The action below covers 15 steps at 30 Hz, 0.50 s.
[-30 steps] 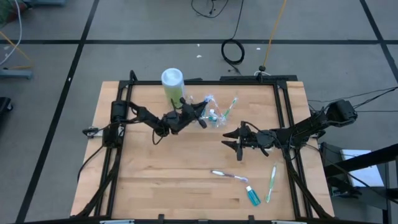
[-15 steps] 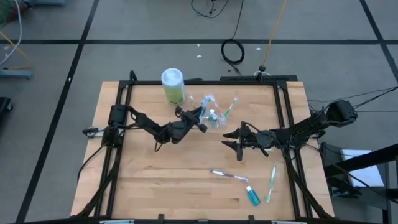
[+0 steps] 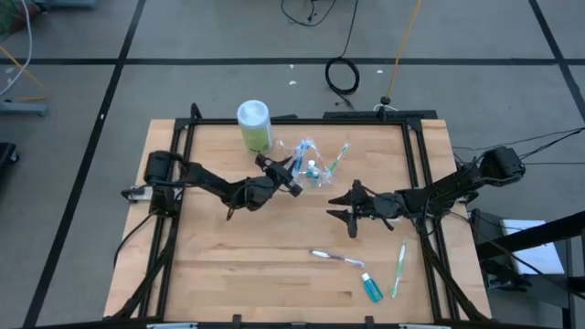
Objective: Pick & Place toothbrushing station
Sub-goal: Put the bottom purple toothbrush into the transparent organizer, then put the blue mouthwash into the transparent organizer
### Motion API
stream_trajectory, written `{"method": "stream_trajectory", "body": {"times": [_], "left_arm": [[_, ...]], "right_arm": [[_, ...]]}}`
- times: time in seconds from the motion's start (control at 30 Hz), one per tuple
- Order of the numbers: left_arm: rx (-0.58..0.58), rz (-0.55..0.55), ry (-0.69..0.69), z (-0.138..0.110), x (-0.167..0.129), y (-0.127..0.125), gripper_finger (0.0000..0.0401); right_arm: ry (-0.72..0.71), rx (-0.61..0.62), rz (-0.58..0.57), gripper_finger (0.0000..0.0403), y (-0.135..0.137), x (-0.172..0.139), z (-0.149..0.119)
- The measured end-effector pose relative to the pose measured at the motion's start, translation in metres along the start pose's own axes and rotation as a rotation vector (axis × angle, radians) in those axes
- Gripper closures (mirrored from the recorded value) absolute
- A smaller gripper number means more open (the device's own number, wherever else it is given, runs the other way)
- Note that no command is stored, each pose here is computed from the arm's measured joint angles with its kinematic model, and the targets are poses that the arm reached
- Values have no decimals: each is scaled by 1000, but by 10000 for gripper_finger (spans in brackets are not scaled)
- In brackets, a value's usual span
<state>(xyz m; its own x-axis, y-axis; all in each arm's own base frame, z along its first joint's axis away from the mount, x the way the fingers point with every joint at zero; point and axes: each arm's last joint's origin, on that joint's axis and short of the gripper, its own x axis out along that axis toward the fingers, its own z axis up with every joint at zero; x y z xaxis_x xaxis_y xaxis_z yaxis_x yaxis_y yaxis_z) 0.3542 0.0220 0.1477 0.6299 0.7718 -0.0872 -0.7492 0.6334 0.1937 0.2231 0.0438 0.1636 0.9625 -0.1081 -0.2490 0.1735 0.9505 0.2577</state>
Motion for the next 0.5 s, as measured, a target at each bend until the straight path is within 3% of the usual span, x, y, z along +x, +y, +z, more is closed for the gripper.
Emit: {"method": "stream_trajectory", "body": {"times": [0.3,0.5], "left_arm": [[-85,-116,123,30,-20,15,226],[-102,-155,123,55,-41,24,207]], "right_arm": [[-165,-33,14,248,-3,1,18],[-348,-4,269,248,11,-7,39]]}}
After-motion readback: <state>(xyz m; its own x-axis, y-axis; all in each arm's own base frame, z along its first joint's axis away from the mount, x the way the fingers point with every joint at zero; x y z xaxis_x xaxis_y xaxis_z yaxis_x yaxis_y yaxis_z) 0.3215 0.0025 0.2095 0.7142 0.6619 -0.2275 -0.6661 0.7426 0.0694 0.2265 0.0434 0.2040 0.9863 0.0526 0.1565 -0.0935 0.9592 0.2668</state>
